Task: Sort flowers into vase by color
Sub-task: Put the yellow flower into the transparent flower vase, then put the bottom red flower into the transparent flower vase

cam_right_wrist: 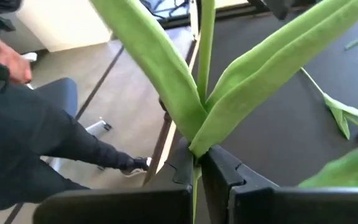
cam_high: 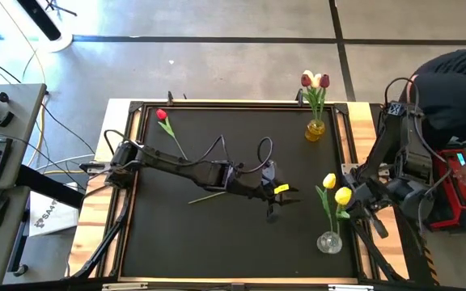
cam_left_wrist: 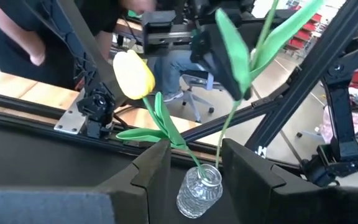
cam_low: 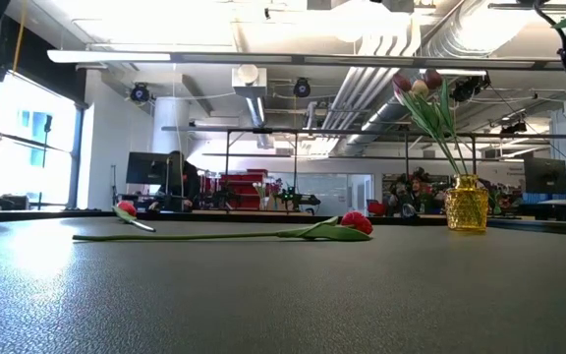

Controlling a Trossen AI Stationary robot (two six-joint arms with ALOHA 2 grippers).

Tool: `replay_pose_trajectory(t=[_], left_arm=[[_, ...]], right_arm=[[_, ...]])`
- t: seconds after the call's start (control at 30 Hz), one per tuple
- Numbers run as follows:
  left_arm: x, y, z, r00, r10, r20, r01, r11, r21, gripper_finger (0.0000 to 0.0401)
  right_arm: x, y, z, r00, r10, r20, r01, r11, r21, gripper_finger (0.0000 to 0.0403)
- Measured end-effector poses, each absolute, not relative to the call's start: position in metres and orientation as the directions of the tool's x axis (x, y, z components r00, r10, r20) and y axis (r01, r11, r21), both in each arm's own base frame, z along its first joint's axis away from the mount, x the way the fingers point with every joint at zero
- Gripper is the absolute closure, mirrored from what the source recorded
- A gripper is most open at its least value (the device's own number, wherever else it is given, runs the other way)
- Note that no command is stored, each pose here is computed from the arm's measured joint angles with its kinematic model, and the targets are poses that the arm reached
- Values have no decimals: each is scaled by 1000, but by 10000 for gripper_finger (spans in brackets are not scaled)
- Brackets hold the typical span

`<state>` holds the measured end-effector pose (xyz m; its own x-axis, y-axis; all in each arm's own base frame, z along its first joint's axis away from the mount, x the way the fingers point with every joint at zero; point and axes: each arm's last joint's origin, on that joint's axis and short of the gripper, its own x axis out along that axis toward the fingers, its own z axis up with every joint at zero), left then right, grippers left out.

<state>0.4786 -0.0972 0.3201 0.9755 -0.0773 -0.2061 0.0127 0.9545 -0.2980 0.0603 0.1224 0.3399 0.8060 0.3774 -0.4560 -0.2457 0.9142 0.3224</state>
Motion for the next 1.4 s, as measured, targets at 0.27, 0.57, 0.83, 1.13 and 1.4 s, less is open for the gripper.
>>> replay_pose_trajectory(t=[0.27, 0.57, 0.83, 1.13, 1.4], left_arm=[[479, -97, 320, 976, -68, -206, 3, 954, -298, 270], [478, -98, 320, 977, -57, -206, -6, 955, -296, 270], [478, -98, 320, 977, -57, -206, -7, 955, -295, 270], [483, -97, 310, 973, -50, -227, -24, 949, -314, 270], [495, -102, 281, 960, -64, -273, -38, 935, -354, 270]], right_arm=[[62, 127, 339, 806, 374, -458, -267, 921, 283, 403], [69, 148, 324, 788, 313, -530, -246, 949, 196, 403], [68, 154, 317, 707, 359, -609, -150, 918, 368, 350], [63, 153, 313, 581, 430, -691, 47, 830, 556, 230], [60, 159, 317, 428, 585, -690, 186, 690, 700, 210]])
